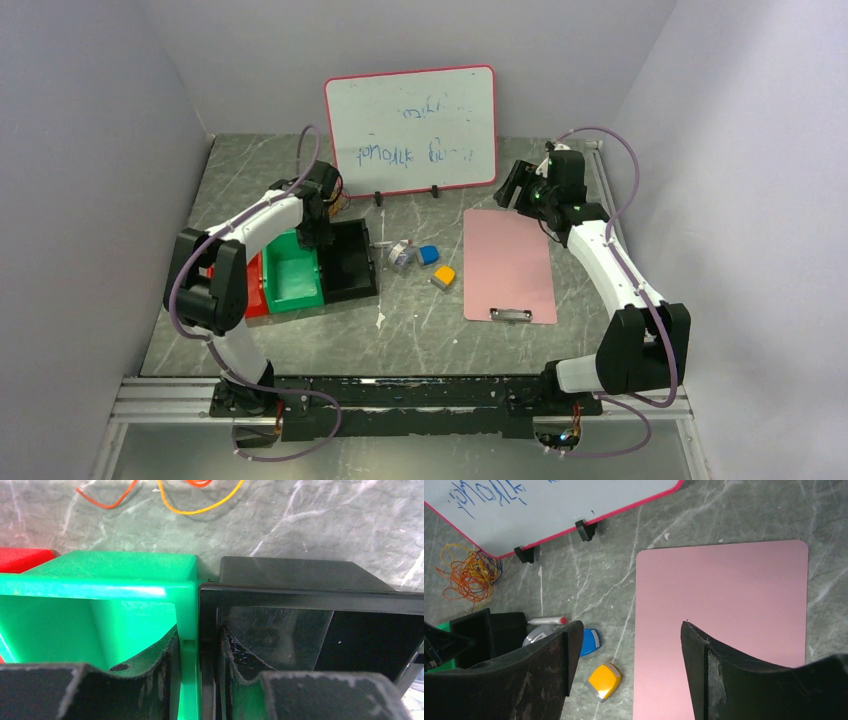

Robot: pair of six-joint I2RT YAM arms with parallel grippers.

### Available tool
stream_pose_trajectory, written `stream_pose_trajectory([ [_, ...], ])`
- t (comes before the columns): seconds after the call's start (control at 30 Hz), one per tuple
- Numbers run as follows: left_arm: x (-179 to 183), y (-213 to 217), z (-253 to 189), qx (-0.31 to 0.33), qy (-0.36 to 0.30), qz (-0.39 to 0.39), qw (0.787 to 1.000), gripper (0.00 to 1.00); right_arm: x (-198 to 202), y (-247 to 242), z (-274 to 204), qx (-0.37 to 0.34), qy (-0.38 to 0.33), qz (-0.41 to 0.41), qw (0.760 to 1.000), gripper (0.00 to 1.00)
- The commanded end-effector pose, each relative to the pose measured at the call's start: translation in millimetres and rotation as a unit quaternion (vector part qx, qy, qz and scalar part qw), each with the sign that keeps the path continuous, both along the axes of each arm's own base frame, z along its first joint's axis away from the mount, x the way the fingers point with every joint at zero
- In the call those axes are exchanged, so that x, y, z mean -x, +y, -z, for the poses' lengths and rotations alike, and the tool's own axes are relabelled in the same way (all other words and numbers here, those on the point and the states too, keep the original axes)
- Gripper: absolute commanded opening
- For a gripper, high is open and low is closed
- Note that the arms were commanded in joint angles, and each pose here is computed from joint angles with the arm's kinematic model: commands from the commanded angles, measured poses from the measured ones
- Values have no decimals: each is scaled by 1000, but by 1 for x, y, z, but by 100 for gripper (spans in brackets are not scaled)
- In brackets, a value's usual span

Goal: Untangle the cables

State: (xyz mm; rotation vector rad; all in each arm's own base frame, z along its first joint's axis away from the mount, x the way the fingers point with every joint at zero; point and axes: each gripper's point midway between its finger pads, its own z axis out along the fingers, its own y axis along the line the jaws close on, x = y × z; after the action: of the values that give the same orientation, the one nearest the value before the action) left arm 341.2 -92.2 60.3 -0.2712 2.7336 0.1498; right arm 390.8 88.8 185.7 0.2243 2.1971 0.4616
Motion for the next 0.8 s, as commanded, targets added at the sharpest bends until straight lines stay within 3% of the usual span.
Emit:
stream_pose_trajectory([
  [0.0, 5, 21, -22, -36, -33, -35, 998, 11, 1, 5, -3, -1, -4, -2, 1000, 75],
  [0.5, 13, 34, 3, -36, -2, -76, 996, 11, -2, 9, -1, 9, -1, -8, 1000, 75],
  [0.77, -1, 15, 11, 6, -2, -66, 998, 17, -1, 9, 0, 10, 0, -8, 1000, 75],
])
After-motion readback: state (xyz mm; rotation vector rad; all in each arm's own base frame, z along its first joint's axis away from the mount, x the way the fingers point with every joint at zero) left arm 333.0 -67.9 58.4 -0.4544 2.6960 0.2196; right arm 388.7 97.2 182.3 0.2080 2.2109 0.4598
